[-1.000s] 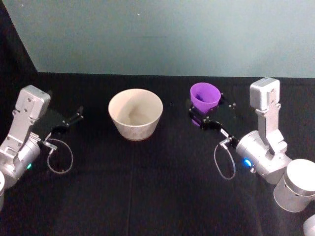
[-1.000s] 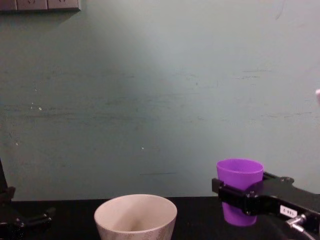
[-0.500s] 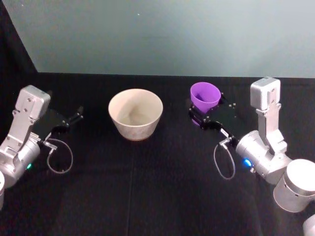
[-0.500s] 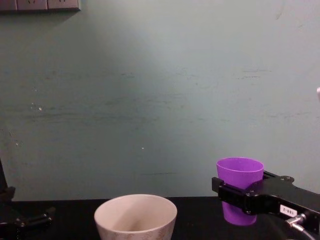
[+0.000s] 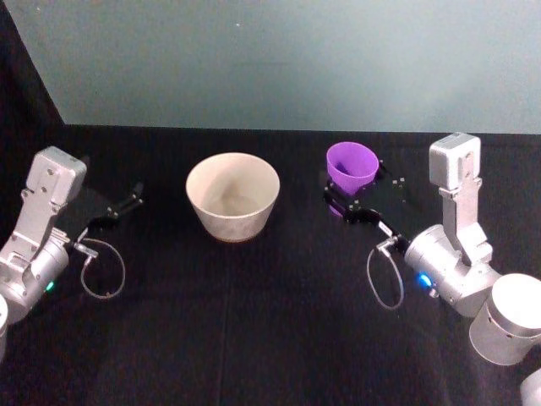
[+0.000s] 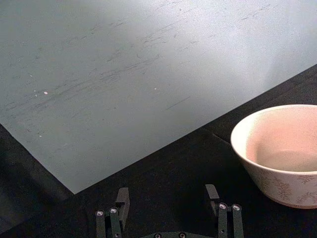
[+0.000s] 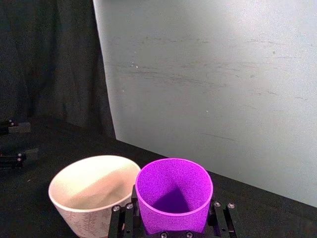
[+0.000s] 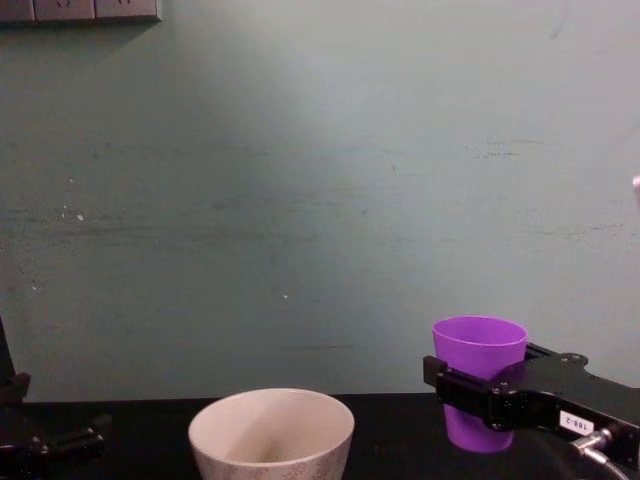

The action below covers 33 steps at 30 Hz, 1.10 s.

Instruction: Pick up the cup and pour the mung beans from the cup into the bowl.

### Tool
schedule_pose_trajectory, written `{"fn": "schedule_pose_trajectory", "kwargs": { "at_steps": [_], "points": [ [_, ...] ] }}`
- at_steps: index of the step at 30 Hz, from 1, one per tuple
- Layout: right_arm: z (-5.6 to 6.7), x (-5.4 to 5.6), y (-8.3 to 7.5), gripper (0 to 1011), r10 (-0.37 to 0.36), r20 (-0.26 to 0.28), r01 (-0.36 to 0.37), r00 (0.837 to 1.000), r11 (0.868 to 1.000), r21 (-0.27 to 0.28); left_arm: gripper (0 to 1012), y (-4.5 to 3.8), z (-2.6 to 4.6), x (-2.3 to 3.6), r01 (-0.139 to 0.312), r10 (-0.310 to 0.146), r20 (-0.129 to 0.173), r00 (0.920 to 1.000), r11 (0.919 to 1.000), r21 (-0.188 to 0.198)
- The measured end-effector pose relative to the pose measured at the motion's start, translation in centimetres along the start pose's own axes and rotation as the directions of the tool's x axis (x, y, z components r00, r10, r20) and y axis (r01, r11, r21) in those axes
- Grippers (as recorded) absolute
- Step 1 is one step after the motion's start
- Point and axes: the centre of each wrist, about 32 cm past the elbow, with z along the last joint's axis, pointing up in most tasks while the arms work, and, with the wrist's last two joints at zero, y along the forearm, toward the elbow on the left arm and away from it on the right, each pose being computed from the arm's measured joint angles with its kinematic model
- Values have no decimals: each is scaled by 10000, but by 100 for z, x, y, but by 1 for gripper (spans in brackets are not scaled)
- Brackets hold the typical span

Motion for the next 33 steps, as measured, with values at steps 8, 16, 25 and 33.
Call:
{"fn": "schedule_pose_trajectory", "kwargs": {
  "at_steps": [8, 16, 25, 33],
  "points": [
    [-1, 0, 0, 723, 4, -1, -4, 10000, 10000, -7, 1000, 0, 0, 0, -1, 1, 0, 10000, 10000, 0],
    [-1, 0, 1, 723, 7, -1, -7, 10000, 10000, -7, 1000, 0, 0, 0, 0, 0, 0, 10000, 10000, 1],
    [-1, 0, 0, 723, 9, -1, -9, 10000, 10000, -8, 1000, 0, 0, 0, 0, 0, 0, 10000, 10000, 0],
    [-1, 0, 0, 723, 10, 0, -10, 10000, 10000, -7, 1000, 0, 0, 0, 0, 0, -1, 10000, 10000, 1]
  ]
}}
